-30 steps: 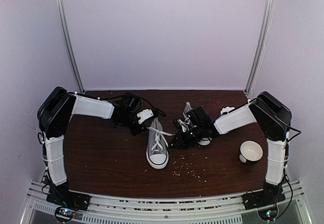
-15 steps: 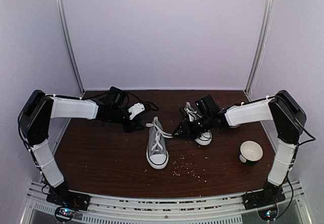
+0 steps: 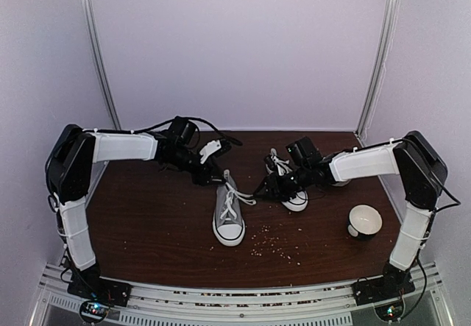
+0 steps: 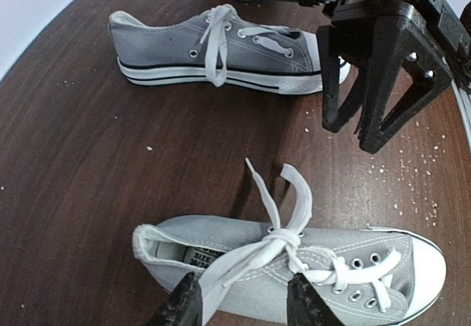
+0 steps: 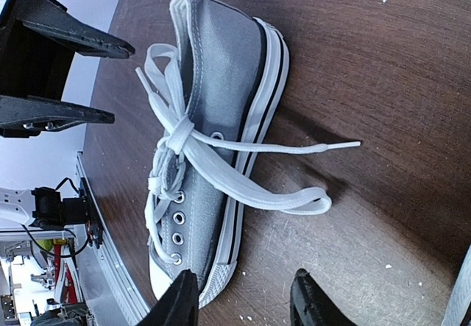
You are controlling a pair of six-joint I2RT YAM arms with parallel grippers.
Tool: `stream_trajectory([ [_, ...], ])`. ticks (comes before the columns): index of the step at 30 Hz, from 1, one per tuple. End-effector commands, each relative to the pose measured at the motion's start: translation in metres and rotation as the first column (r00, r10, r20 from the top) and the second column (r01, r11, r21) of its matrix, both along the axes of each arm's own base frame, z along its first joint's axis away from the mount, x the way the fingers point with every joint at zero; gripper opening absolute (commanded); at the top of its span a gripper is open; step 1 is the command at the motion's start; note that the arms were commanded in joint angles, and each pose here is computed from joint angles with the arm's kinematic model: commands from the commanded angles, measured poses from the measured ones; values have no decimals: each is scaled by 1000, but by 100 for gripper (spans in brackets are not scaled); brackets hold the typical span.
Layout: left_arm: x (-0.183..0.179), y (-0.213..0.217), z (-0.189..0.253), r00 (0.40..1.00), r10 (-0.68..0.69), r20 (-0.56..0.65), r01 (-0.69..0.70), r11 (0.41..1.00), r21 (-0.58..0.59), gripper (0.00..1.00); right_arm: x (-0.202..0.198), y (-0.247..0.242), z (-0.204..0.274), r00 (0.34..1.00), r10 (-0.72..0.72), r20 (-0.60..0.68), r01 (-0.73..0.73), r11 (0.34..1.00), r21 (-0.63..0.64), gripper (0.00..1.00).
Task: Tie the shoes
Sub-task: Adjust the loops with the shoelace on the shoe, then adjust the crossed shoelace on the shoelace.
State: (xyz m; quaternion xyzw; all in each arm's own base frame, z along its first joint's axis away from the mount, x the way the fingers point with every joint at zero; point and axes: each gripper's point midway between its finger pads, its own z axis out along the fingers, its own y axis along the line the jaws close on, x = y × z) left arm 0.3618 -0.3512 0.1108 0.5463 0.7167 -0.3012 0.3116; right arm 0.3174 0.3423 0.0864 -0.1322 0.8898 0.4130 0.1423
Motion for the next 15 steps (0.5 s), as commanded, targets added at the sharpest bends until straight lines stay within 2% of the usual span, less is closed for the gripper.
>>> stream_trajectory([
  [1, -7, -9, 1, 998, -39, -53, 37, 999, -31, 37, 3, -3, -3, 1000, -7, 2, 7, 1000, -10, 43],
  [4, 4, -10, -10, 998, 2, -69, -2, 1000, 4, 33, 3, -2, -3, 1000, -7, 1, 7, 1000, -10, 43],
  [8, 3, -14, -15, 996, -9, -90, 9, 1000, 2, 22, 1, -4, -5, 1000, -4, -6, 3, 1000, -19, 42],
  [11, -5, -17, -12, 994, -43, -104, 41, 999, -23, 21, 0, -4, -6, 1000, -2, -10, 2, 1000, -21, 42],
  [15, -8, -19, -10, 993, -54, -102, 51, 998, -31, 9, 1, -4, -6, 1000, -3, -10, 2, 1000, -19, 41],
])
